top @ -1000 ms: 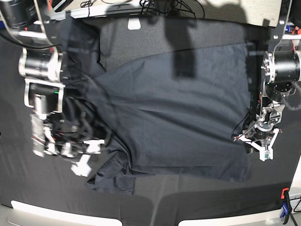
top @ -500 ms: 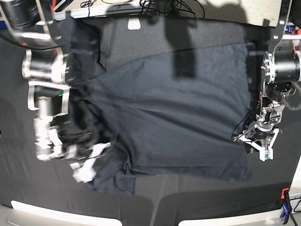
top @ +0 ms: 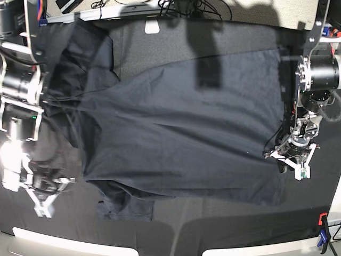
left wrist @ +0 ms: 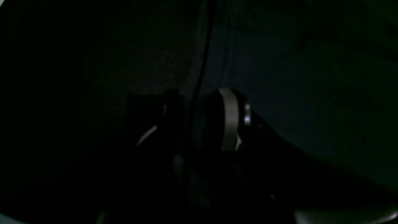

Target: Layout the t-shirt on the table in an organized manner, then fold the t-shirt properly

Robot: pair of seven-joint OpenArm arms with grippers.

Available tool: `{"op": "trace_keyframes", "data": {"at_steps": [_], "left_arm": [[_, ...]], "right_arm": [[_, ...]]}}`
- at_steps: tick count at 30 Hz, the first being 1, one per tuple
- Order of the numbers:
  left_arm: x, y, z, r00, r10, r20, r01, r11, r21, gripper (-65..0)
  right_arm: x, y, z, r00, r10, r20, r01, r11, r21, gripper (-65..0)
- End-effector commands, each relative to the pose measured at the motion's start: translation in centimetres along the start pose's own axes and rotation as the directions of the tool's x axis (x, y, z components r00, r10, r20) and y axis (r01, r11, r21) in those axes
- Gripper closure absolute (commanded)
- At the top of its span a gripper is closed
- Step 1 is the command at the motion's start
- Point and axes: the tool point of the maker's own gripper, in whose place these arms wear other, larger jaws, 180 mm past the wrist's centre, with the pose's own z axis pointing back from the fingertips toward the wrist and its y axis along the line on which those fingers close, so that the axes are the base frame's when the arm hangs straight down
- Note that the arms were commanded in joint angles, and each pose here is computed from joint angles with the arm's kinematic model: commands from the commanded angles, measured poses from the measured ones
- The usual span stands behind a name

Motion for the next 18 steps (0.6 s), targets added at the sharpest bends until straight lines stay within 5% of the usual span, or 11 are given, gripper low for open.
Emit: {"op": "trace_keyframes", "data": {"at_steps": [1,4,6,12,18], "left_arm": [[0.7,1.5,-0.2,1.0,-0.02,-0.012,0.021,0.999,0.031,-18.3],[0.7,2.5,0.0,0.994,-0.11,-0.026,0.111,0.993,0.026,-18.3],[0.8,3.9,0.2,0.989,-0.144,-0.032,0.145,0.989,0.039,-18.3],[0.7,6.9,0.8,0.977,-0.201,-0.067,0.205,0.977,0.062,-18.3],[1.1,9.6,1.4,0.98,-0.189,-0.069,0.195,0.975,0.106,-18.3]], "right_arm": [[3.3,-0.9,1.4,0.996,0.0,0.085,0.001,1.0,-0.014,-3.7],[3.1,-0.3,1.5,0.996,-0.039,0.079,0.036,0.999,0.034,-20.0],[3.3,0.6,1.5,0.994,-0.065,0.084,0.058,0.995,0.079,-24.8],[0.9,4.3,-0.5,0.998,-0.056,0.015,0.053,0.989,0.138,-24.8],[-1.8,12.2,-3.2,0.998,-0.048,-0.035,0.056,0.962,0.269,-24.8]]}}
